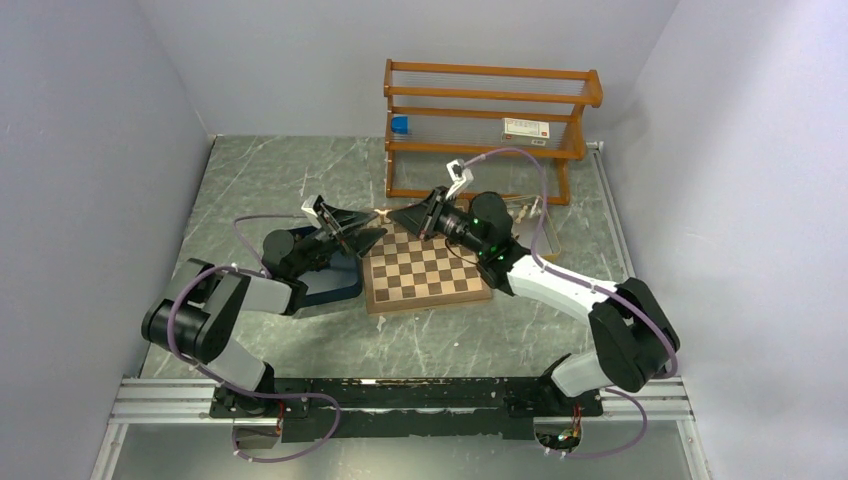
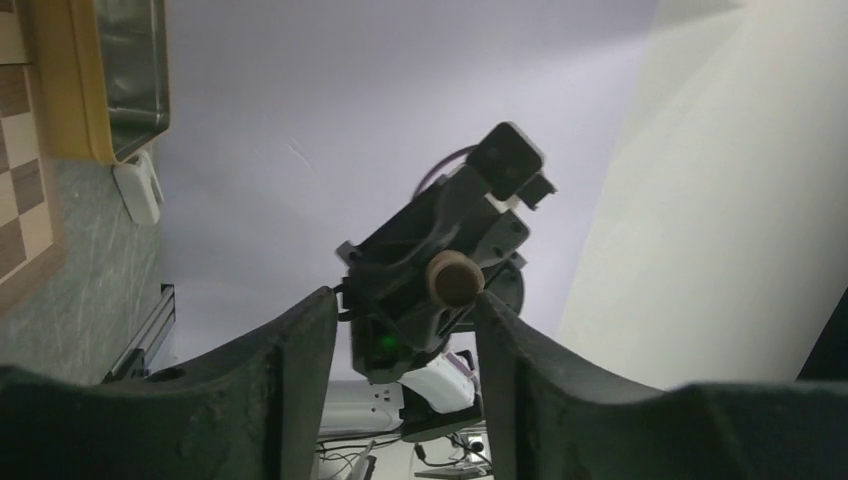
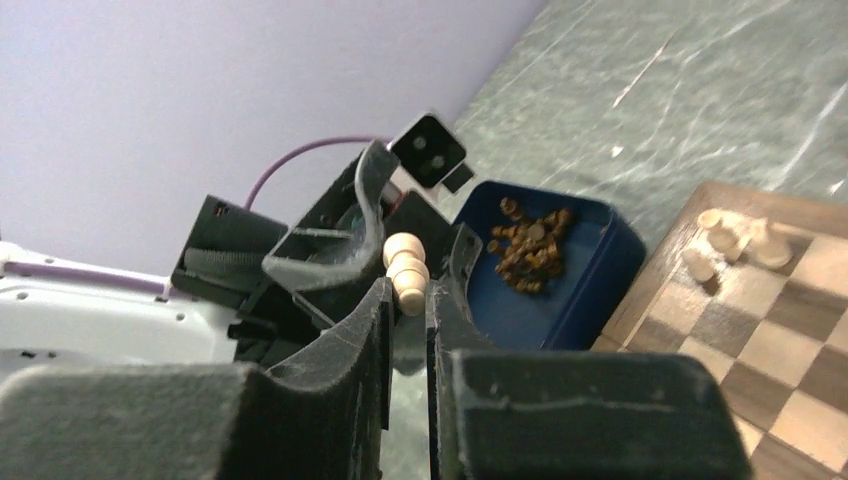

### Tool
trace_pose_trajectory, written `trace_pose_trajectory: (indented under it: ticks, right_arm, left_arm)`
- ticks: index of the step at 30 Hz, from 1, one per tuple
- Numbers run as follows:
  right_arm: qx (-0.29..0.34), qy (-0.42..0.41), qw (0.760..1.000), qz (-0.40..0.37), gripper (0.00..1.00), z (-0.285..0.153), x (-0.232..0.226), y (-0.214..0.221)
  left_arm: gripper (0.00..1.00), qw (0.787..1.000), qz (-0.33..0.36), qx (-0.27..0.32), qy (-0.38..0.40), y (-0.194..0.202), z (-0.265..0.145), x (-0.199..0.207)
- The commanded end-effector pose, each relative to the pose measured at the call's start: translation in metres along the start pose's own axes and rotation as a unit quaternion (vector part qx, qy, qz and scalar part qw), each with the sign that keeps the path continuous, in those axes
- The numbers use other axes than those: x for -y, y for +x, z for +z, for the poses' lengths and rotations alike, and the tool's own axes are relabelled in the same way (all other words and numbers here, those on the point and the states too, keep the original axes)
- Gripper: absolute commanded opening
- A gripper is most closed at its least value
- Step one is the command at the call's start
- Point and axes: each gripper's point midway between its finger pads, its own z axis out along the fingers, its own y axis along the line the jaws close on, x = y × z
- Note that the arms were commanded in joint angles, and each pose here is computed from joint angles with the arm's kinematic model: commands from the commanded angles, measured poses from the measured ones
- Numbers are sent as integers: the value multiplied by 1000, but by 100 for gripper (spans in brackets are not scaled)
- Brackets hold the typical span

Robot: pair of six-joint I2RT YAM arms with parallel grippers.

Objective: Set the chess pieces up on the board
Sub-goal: Place the chess piece on the chessboard.

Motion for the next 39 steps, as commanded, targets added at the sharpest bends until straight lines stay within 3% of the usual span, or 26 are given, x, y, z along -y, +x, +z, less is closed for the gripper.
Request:
trace_pose_trajectory:
  ticks: [1, 7, 11, 14, 15, 16, 20, 24, 28, 33, 39]
  right_arm:
    - [5, 56, 995, -77, 6, 2, 7, -28]
    - [-67, 172, 968, -169, 6, -1, 46, -42]
    - [-106, 244, 937, -226, 6, -6, 69, -59]
    - [-143, 278, 914, -258, 6, -6, 80, -71]
    - [-160, 296, 903, -266, 6, -9, 89, -70]
    - [-169, 298, 898, -275, 6, -6, 90, -74]
    - [-224, 306, 878, -291, 6, -3, 101, -68]
    - [-263, 324, 857, -301, 7, 4, 119, -64]
    - [-307, 341, 838, -296, 7, 11, 136, -56]
    - [-338, 359, 816, -303, 6, 23, 151, -45]
    - [-365, 362, 800, -310, 7, 39, 157, -30]
  left_arm:
    - [61, 997, 65, -25, 33, 11, -8, 12]
    - [74, 990, 133, 4, -37, -4, -13, -5]
    - [81, 971, 211, 33, -111, -23, -23, -19]
    - [87, 936, 299, 51, -177, -40, -33, -17]
    - [95, 920, 332, 58, -203, -45, -38, -16]
    - [97, 900, 369, 67, -221, -49, -44, -10]
    - [98, 823, 478, 99, -290, -65, -65, 13]
    - [98, 770, 532, 94, -340, -75, -79, 19]
    - [98, 743, 570, 80, -341, -68, -83, 36]
    - [98, 690, 598, 118, -390, -79, -104, 48]
    - [98, 684, 597, 122, -402, -81, -110, 44]
